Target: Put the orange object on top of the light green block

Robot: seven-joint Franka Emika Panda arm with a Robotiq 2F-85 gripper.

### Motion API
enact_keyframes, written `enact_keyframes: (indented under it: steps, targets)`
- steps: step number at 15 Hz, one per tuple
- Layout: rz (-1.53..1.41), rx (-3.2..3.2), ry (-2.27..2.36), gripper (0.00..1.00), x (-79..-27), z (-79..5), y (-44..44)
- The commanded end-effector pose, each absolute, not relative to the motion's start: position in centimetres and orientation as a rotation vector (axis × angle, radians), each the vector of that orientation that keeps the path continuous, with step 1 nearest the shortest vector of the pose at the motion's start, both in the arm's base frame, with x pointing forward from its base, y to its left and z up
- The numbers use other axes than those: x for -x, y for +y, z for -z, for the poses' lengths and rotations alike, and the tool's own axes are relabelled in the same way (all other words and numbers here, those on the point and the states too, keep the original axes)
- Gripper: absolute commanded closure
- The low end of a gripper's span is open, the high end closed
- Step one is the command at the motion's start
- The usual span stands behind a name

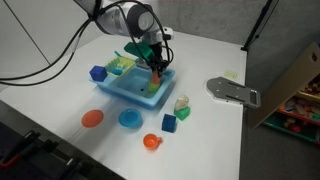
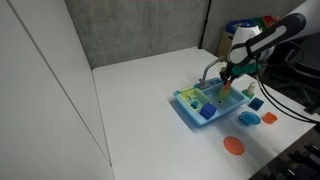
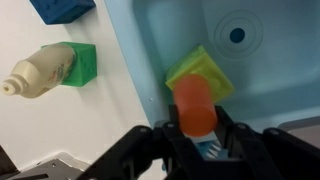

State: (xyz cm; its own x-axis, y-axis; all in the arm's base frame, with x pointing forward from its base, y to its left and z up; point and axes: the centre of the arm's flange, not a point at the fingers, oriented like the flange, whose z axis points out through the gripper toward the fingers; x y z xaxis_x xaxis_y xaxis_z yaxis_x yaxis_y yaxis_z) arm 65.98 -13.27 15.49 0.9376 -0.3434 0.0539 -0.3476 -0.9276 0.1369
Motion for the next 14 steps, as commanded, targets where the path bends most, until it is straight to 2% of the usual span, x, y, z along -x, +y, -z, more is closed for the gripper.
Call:
enact_keyframes:
  steps: [1, 2, 3, 4, 5, 6, 9, 11, 14]
  targets:
    - [-0.059, -2.941, -0.544, 0.86, -66.7, -15.4, -13.3]
    - [-0.058, -2.942, -0.543, 0.86, -66.6, -15.3, -13.3]
    - [-0.056, -2.944, -0.543, 0.82, -66.6, -15.3, -13.2]
    - [-0.055, -2.945, -0.543, 0.73, -66.6, -15.3, -13.2]
    - [-0.053, -2.948, -0.544, 0.36, -66.5, -15.5, -13.2]
    - [-0.052, -2.954, -0.548, 0.34, -66.4, -15.8, -13.2]
    - [-0.063, -2.958, -0.554, 0.12, -65.8, -17.4, -13.3]
    - [-0.070, -2.971, -0.555, 0.00, -65.5, -19.5, -13.5]
    - [-0.051, -2.986, -0.536, 0.00, -64.9, -22.8, -13.7]
